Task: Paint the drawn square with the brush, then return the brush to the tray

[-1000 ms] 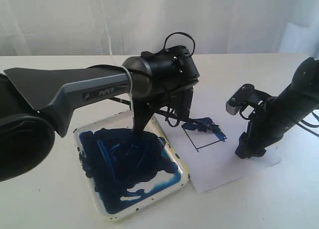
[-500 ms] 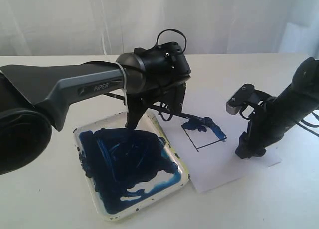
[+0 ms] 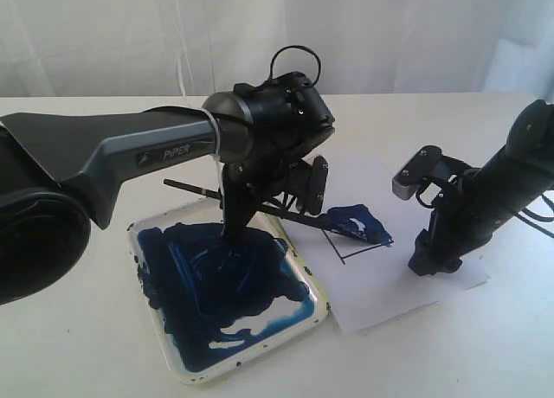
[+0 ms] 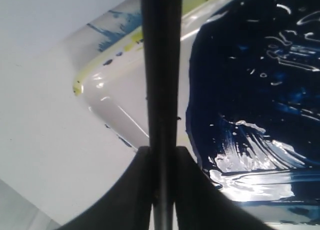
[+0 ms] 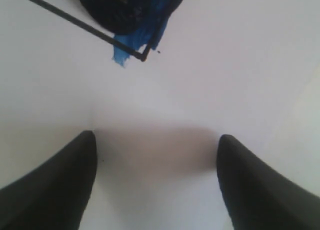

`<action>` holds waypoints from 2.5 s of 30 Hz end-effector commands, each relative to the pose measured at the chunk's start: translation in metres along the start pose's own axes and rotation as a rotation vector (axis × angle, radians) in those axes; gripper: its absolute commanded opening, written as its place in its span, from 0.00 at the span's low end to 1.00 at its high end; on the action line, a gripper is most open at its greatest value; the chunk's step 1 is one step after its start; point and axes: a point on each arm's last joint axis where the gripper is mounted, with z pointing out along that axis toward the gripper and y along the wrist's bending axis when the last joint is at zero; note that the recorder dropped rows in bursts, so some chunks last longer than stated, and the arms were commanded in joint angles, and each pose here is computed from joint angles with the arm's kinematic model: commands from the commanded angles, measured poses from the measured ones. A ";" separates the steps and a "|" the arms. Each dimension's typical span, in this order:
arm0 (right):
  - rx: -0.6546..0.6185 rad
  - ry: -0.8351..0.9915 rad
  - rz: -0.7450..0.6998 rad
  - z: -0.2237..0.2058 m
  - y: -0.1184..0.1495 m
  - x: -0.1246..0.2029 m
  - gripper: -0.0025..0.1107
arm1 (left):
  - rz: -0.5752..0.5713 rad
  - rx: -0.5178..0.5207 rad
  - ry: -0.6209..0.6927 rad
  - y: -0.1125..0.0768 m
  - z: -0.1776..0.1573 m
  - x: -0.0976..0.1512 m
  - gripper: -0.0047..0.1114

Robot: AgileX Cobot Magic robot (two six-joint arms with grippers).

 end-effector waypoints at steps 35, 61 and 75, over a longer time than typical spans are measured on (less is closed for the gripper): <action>-0.012 0.024 -0.008 0.007 0.000 0.004 0.58 | 0.046 -0.058 0.153 -0.008 -0.019 -0.003 0.04; -0.006 0.021 -0.008 0.007 0.000 0.004 0.58 | 0.063 -0.098 0.191 -0.004 -0.020 0.001 0.04; -0.006 0.021 -0.008 0.007 0.000 0.004 0.58 | 0.090 -0.111 0.267 -0.014 -0.016 0.011 0.04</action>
